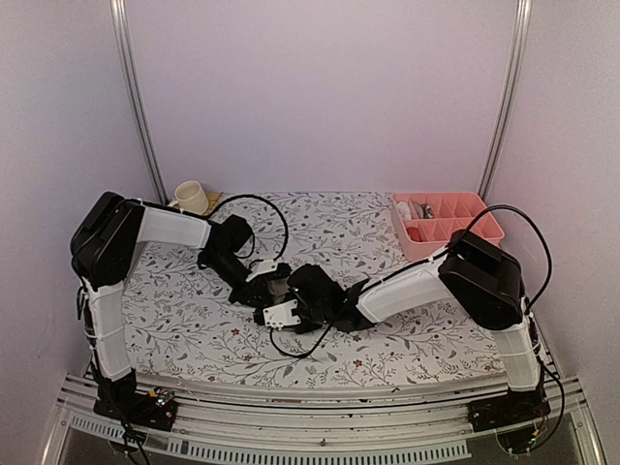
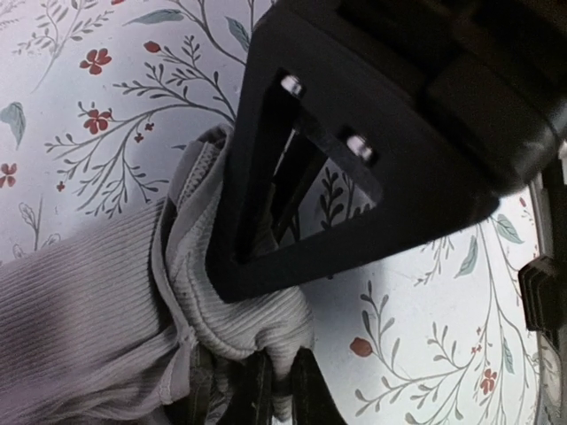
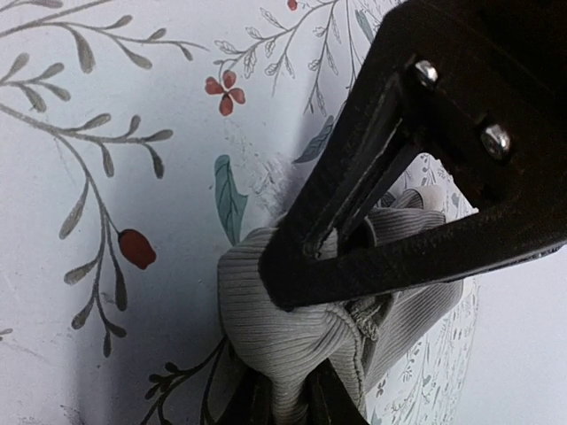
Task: Roll the underwear
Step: Roll the underwear at the center of the board.
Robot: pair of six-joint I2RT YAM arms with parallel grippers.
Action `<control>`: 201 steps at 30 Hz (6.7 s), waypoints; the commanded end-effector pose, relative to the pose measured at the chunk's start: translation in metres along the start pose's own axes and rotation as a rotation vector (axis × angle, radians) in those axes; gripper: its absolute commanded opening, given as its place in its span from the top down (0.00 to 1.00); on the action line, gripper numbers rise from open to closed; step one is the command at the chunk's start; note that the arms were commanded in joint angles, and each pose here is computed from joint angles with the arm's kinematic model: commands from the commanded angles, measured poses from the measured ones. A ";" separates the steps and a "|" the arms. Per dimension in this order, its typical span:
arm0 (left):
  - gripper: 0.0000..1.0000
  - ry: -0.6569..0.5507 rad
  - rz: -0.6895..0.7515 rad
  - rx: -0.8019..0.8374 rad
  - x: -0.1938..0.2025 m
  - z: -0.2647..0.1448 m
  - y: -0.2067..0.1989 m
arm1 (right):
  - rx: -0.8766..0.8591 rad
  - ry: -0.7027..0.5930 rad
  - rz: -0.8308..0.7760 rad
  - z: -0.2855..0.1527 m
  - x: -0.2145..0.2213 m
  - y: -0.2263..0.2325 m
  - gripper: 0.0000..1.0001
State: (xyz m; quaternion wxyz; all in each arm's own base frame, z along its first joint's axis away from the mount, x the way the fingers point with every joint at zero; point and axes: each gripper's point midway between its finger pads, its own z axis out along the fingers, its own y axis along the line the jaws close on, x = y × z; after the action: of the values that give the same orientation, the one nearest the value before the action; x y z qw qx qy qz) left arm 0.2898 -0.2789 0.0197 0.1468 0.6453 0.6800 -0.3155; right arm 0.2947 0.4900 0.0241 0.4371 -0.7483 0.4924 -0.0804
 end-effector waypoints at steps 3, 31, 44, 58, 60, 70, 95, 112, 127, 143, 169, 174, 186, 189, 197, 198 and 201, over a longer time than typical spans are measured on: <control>0.75 -0.033 0.049 -0.064 -0.007 -0.023 -0.002 | -0.216 0.033 0.122 0.006 0.017 0.035 0.89; 0.45 -0.110 0.583 -0.628 0.030 -0.096 -0.031 | -0.963 0.062 0.607 -0.033 -0.063 0.078 0.93; 0.51 -0.084 0.966 -0.678 0.030 -0.060 -0.100 | -1.080 0.056 0.930 -0.025 -0.074 0.072 0.91; 0.54 0.107 1.022 -0.685 0.040 -0.023 -0.089 | -1.095 0.048 1.069 -0.007 -0.074 0.062 0.91; 0.56 0.118 1.016 -0.712 0.040 -0.023 -0.084 | -1.097 0.044 1.077 -0.006 -0.074 0.062 0.91; 0.90 0.183 0.970 -0.752 0.050 -0.014 -0.067 | -1.082 0.037 1.092 -0.006 -0.072 0.054 0.91; 1.00 0.131 0.592 -0.372 0.046 -0.008 -0.069 | -0.397 -0.179 0.800 -0.108 -0.026 -0.036 0.46; 1.00 0.072 0.219 -0.001 0.037 -0.015 -0.051 | 0.093 -0.084 0.150 -0.084 -0.038 0.019 0.41; 1.00 0.060 0.027 0.143 0.044 -0.009 -0.035 | 0.173 -0.004 -0.080 -0.021 -0.050 0.021 0.46; 1.00 0.075 0.009 0.160 0.046 -0.012 -0.030 | -0.018 0.091 -0.059 0.013 -0.028 0.044 0.90; 0.42 -0.087 0.369 -0.511 0.048 -0.101 -0.003 | -0.727 0.125 0.417 -0.013 -0.061 0.098 0.96; 0.43 -0.125 0.532 -0.538 0.053 -0.093 -0.037 | -0.872 0.113 0.547 -0.021 -0.074 0.102 0.95; 0.45 -0.128 0.804 -0.636 0.062 -0.083 -0.080 | -1.043 0.106 0.848 -0.019 -0.065 0.099 0.94; 0.48 -0.117 0.856 -0.637 0.058 -0.075 -0.090 | -1.078 0.083 0.914 -0.019 -0.063 0.092 0.94; 0.47 -0.023 0.926 -0.606 0.043 -0.045 -0.089 | -1.115 0.076 1.040 -0.019 -0.058 0.083 0.94; 0.47 -0.015 0.930 -0.597 0.043 -0.040 -0.089 | -1.121 0.067 1.047 -0.020 -0.059 0.081 0.93; 0.46 0.013 0.949 -0.579 0.044 -0.029 -0.089 | -1.143 0.048 1.075 -0.021 -0.058 0.079 0.93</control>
State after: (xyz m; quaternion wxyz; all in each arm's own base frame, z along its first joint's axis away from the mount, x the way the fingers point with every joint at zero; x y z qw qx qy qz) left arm 0.1941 -0.2142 0.0372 0.4421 0.8109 0.3812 -0.0406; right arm 0.2114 0.5349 0.0332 0.0206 -0.5513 0.7320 0.3998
